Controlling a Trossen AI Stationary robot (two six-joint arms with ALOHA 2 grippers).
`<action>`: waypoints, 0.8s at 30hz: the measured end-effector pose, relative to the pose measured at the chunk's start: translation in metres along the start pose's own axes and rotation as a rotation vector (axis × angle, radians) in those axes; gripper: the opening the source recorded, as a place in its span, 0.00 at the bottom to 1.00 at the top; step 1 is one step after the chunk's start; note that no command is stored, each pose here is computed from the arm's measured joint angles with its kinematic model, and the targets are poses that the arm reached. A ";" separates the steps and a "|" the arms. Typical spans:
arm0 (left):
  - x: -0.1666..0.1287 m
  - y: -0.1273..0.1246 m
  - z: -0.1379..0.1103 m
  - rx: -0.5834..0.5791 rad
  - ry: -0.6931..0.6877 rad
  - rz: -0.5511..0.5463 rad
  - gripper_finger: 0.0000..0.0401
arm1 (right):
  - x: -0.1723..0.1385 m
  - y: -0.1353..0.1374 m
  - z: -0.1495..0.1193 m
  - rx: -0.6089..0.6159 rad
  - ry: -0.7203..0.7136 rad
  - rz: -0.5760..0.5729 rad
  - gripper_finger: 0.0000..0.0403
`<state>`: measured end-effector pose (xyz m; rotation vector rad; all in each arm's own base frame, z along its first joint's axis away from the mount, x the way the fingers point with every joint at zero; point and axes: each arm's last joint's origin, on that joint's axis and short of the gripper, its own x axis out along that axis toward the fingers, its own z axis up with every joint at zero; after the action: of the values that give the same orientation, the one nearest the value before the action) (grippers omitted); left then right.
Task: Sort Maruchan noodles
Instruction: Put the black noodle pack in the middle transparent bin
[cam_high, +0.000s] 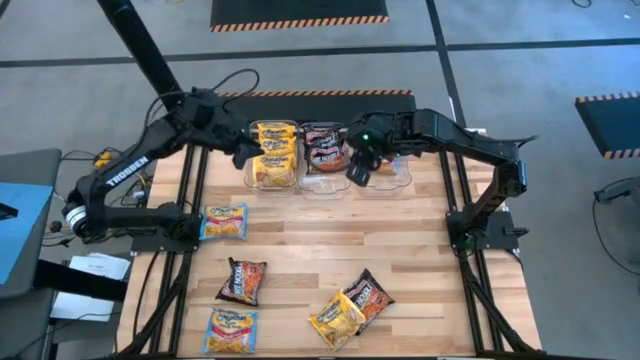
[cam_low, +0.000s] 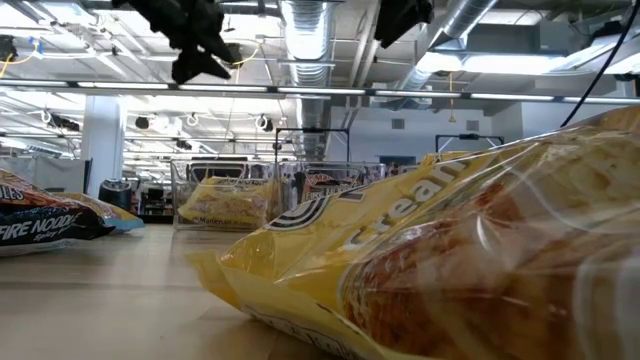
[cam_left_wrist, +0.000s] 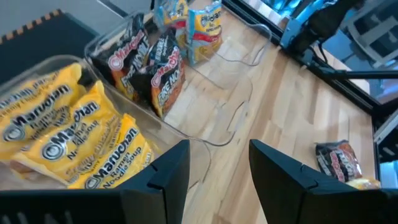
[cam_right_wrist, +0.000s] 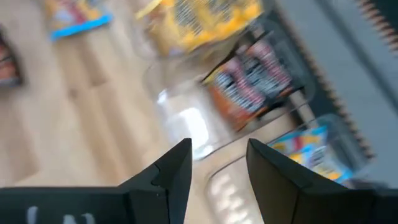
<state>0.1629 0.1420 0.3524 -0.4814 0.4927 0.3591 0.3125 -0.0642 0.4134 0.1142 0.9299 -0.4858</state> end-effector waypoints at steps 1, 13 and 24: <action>-0.003 -0.002 0.002 0.009 0.001 -0.002 0.38 | -0.001 0.003 -0.002 0.003 0.022 0.028 0.45; -0.009 -0.012 -0.003 0.024 0.077 -0.015 0.38 | -0.011 0.065 -0.030 -0.116 0.228 0.304 0.56; -0.006 -0.022 -0.008 0.050 0.119 -0.051 0.38 | -0.003 0.133 -0.061 -0.206 0.442 0.369 0.56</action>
<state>0.1646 0.1188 0.3573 -0.4682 0.6024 0.2691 0.3253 0.0730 0.3645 0.2067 1.3521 -0.0161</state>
